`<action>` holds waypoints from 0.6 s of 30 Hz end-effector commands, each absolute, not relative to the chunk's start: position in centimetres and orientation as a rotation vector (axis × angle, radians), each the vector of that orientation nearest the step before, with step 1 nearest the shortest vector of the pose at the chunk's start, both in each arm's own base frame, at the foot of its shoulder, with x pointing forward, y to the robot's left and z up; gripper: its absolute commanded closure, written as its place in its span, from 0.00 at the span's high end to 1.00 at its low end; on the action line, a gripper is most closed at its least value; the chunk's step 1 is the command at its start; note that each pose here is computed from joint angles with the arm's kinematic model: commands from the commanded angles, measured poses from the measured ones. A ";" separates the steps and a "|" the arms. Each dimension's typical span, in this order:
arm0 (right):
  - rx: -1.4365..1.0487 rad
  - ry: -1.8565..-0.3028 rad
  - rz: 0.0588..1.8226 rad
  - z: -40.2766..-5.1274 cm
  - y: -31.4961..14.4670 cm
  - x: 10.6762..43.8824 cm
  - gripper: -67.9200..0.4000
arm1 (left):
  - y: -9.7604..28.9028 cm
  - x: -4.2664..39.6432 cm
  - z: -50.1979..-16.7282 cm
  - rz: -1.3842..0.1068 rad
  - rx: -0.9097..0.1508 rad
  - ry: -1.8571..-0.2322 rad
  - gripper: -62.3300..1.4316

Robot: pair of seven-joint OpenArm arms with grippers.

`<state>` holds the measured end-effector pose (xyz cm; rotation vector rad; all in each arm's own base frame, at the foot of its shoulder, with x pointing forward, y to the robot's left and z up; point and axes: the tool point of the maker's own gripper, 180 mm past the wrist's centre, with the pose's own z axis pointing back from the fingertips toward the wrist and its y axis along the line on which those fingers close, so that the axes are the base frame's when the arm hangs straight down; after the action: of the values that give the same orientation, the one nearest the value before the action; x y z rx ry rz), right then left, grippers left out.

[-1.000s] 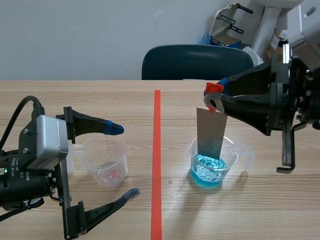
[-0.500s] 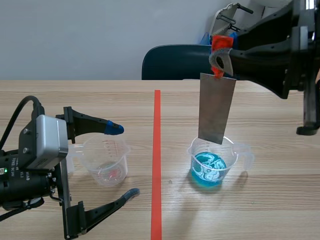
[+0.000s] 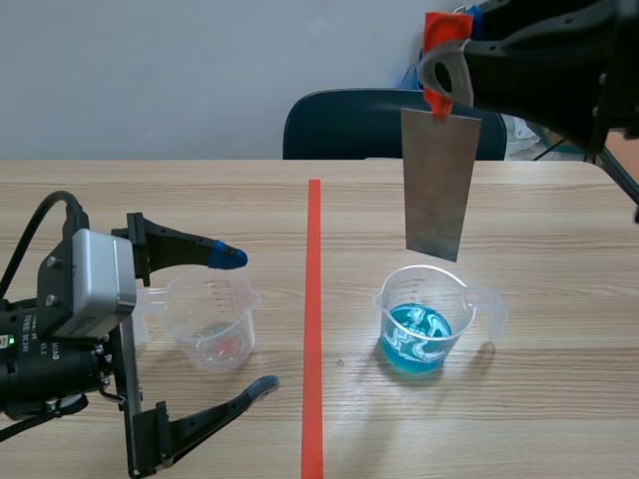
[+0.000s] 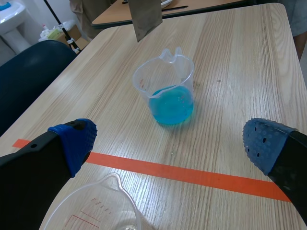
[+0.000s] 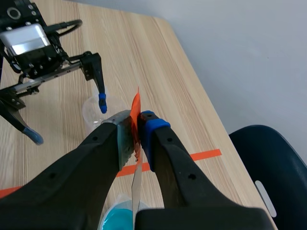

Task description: Do the redox reaction experiment

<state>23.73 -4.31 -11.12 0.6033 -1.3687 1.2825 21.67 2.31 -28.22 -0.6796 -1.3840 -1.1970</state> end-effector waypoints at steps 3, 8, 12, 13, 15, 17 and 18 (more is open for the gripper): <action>0.608 -1.384 1.297 -10.0 -4.2 23.5 0.02 | 1.9 21.5 -27.4 -1.186 -0.704 -1.412 1.00; 0.602 -1.368 1.299 -10.2 -4.2 23.4 0.02 | 1.9 21.5 -27.4 -1.186 -0.704 -1.412 1.00; 0.603 -1.368 1.299 -10.2 -4.2 23.4 0.02 | 1.9 21.5 -27.4 -1.186 -0.704 -1.412 1.00; 0.602 -1.368 1.299 -10.2 -4.2 23.4 0.02 | 1.9 21.5 -27.4 -1.186 -0.704 -1.412 1.00; 0.602 -1.368 1.299 -10.3 -4.2 23.5 0.02 | 1.9 21.5 -27.4 -1.186 -0.704 -1.412 1.00; 0.600 -1.366 1.300 -10.3 -4.2 23.5 0.02 | 1.9 21.5 -27.4 -1.186 -0.704 -1.412 1.00; 0.600 -1.366 1.300 -10.3 -4.2 23.5 0.02 | 1.9 21.5 -27.4 -1.186 -0.704 -1.412 1.00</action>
<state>23.62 -4.32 -11.15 0.5912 -1.3430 1.2843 21.67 2.31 -28.22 -0.6796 -1.3840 -1.1970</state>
